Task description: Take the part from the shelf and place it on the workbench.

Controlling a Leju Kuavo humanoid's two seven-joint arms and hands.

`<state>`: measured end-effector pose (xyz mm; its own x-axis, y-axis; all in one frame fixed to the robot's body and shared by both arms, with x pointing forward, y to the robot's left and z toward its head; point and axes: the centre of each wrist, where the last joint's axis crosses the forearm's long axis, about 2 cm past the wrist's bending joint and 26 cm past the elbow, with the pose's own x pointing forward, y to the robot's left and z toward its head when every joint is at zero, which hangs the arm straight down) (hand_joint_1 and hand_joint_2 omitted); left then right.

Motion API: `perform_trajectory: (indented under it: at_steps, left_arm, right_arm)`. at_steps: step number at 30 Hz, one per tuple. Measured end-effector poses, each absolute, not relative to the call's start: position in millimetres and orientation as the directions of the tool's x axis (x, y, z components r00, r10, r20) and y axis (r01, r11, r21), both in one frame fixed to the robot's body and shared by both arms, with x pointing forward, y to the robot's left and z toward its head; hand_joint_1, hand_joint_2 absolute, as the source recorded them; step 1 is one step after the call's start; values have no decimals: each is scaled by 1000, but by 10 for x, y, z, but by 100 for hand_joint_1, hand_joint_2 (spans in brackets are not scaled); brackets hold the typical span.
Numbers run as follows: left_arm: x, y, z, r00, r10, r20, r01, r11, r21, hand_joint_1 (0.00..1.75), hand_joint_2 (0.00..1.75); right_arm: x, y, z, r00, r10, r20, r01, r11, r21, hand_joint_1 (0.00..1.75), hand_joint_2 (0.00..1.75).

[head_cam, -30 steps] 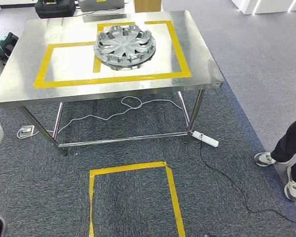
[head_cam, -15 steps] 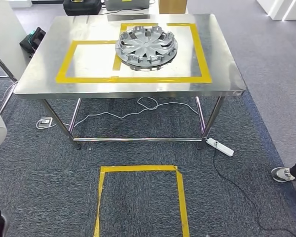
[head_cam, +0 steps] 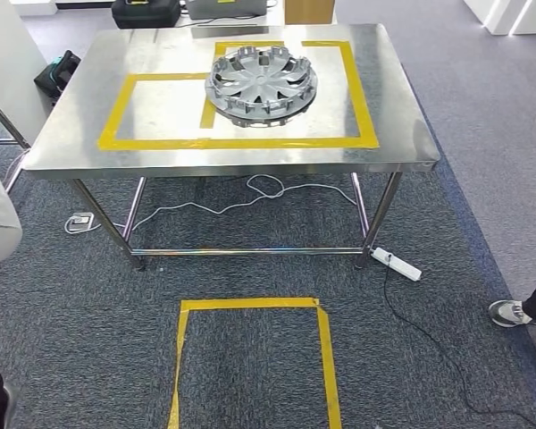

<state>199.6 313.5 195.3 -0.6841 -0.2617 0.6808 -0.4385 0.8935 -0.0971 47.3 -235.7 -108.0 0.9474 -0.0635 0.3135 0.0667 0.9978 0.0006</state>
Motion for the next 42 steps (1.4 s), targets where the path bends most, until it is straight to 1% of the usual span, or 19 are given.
perform_trajectory:
  at_steps: [7, 17, 42]
  left_arm:
    - [1969, 3141, 1932, -681, -277, 678, -442, 894, -78, 175, 175]
    - [1808, 3170, 1864, -659, -301, 690, -471, 880, -65, 175, 175]
    - [1830, 3154, 1910, -677, -300, 672, -465, 882, -75, 175, 175]
  right_arm:
    - [472, -2355, -1080, 949, -55, 310, 60, 998, -5, 0, 175]
    - [474, -2322, -1076, 949, -42, 313, 50, 999, -19, 0, 175]
    - [460, -2274, -1072, 950, -53, 309, 60, 998, -12, 0, 175]
